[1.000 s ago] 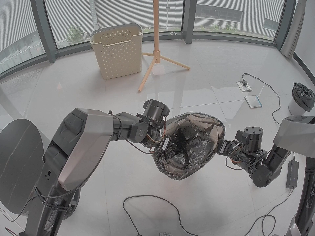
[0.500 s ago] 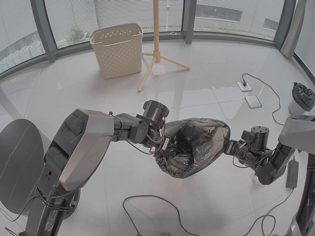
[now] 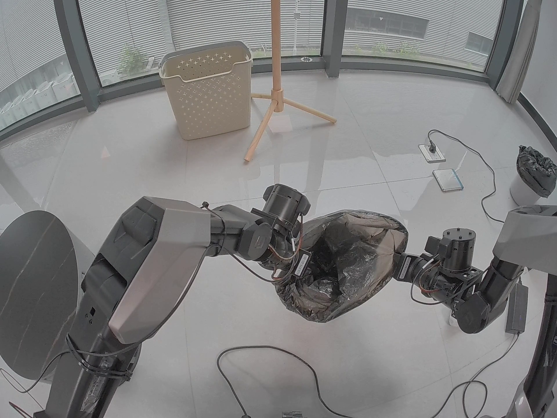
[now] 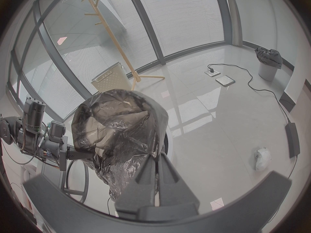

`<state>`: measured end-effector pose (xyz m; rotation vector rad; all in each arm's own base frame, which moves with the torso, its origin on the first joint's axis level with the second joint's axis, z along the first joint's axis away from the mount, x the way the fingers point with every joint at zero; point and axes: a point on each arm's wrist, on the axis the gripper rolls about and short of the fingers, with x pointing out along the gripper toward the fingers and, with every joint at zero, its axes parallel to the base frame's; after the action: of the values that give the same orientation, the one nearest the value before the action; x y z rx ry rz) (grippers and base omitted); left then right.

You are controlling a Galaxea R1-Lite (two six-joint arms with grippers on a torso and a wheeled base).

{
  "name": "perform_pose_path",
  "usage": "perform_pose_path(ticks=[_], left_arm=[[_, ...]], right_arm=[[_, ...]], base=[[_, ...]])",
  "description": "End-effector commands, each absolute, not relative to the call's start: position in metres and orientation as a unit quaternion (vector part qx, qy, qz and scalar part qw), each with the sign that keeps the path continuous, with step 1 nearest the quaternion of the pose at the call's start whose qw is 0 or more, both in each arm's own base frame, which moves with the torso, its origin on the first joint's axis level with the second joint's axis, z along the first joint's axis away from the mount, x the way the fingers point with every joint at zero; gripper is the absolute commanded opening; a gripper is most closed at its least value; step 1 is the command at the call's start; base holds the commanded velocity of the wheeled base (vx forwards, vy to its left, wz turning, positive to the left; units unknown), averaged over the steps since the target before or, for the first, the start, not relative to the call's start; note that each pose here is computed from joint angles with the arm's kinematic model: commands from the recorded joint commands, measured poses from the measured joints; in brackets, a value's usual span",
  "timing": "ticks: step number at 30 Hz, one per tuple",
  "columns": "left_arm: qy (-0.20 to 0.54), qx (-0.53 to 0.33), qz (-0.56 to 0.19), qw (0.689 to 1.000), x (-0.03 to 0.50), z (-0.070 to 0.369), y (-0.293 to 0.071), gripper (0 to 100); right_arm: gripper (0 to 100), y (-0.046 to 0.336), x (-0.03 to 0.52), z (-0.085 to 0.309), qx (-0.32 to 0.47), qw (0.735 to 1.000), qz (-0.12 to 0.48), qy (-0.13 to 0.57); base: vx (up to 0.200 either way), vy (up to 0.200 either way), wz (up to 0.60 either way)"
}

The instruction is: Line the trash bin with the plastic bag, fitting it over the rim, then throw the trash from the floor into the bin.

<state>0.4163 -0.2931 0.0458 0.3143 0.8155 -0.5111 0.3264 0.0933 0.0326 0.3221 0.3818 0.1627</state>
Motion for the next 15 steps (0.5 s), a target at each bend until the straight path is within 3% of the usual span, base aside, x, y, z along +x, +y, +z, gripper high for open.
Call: perform_pose_path(ticks=[1, 9, 12, 15], left_arm=[[0.389, 0.149, -0.245, 0.875, 0.416, 0.046, -0.294, 0], [0.382, 0.15, -0.24, 0.88, 0.412, 0.065, -0.292, 0], [0.394, 0.153, -0.247, 0.872, 0.408, 0.071, -0.289, 0], [0.403, 0.156, -0.247, 0.867, 0.405, 0.073, -0.288, 0]], right_arm=[[0, 0.094, 0.326, 0.031, 0.158, 0.965, 0.081, 0.191], [0, 0.094, 0.327, 0.026, 0.159, 0.964, 0.077, 0.198], [0, 0.094, 0.327, 0.027, 0.158, 0.964, 0.078, 0.197], [0, 0.095, 0.327, 0.027, 0.158, 0.965, 0.079, 0.196]], base=[[0.0, 0.0, 0.0], [0.0, 0.0, 0.0], [0.0, -0.2, 0.0], [0.2, 0.0, 0.0]])
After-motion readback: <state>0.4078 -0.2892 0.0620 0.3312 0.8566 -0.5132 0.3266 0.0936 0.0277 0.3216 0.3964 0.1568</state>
